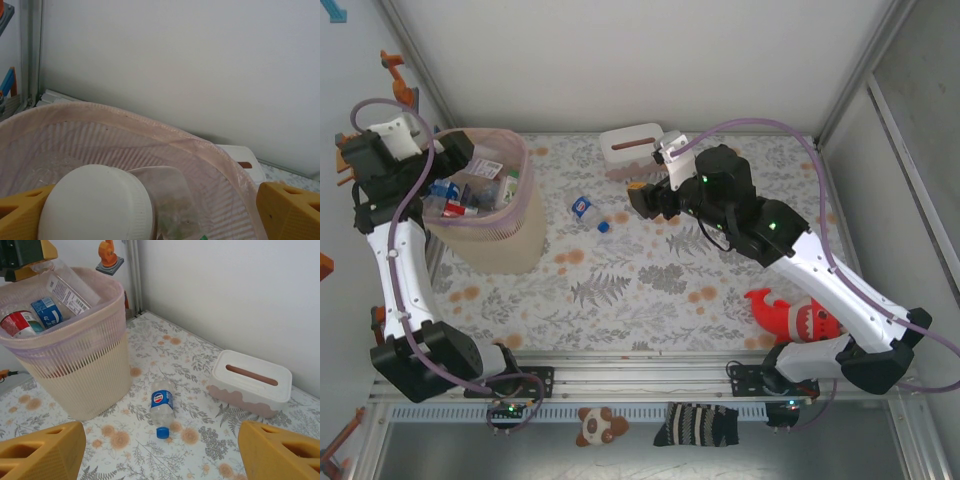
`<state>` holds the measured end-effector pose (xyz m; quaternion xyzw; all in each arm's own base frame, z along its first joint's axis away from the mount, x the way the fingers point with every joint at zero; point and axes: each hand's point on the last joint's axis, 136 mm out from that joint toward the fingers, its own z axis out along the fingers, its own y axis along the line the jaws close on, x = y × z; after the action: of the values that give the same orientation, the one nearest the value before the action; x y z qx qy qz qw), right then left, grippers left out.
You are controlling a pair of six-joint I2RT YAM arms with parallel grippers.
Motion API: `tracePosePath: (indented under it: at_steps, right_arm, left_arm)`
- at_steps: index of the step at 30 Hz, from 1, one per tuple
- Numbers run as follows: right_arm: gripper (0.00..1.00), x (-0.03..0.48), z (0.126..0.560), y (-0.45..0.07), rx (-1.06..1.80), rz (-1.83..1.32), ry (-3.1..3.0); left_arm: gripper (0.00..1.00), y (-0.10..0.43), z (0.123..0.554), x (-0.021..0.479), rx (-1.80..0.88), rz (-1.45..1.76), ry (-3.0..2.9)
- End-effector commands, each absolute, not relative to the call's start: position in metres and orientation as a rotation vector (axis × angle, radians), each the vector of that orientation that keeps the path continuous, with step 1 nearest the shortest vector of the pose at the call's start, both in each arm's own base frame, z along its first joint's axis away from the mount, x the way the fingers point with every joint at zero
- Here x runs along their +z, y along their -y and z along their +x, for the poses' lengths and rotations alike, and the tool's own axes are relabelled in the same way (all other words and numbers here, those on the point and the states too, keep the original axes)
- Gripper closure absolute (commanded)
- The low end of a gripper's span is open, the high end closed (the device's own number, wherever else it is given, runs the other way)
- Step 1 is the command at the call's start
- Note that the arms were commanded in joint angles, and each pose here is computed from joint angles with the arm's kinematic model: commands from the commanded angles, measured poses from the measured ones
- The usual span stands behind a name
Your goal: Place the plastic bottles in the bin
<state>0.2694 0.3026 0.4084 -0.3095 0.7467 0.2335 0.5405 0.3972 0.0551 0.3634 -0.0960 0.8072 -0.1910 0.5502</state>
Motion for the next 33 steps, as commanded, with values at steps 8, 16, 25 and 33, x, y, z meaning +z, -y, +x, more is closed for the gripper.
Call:
tracePosePath:
  at_steps: [8, 16, 25, 33]
  right_arm:
    - [0.21, 0.428, 0.262, -0.3, 0.58, -0.729, -1.733]
    - [0.21, 0.428, 0.262, -0.3, 0.584, -0.73, -1.735]
    - [0.22, 0.43, 0.261, -0.299, 0.587, -0.726, -1.73]
    - [0.21, 0.429, 0.26, -0.299, 0.596, -0.73, -1.73]
  left_arm:
    - [0.03, -0.059, 0.377, 0.392, -0.34, -0.195, -1.894]
    - [0.03, -0.061, 0.362, 0.408, -0.278, -0.195, -1.872]
    - [0.17, -0.046, 0.357, 0.397, -0.371, -0.17, -1.934]
    - [0.51, -0.028, 0.365, 0.342, -0.573, -0.187, -2.092]
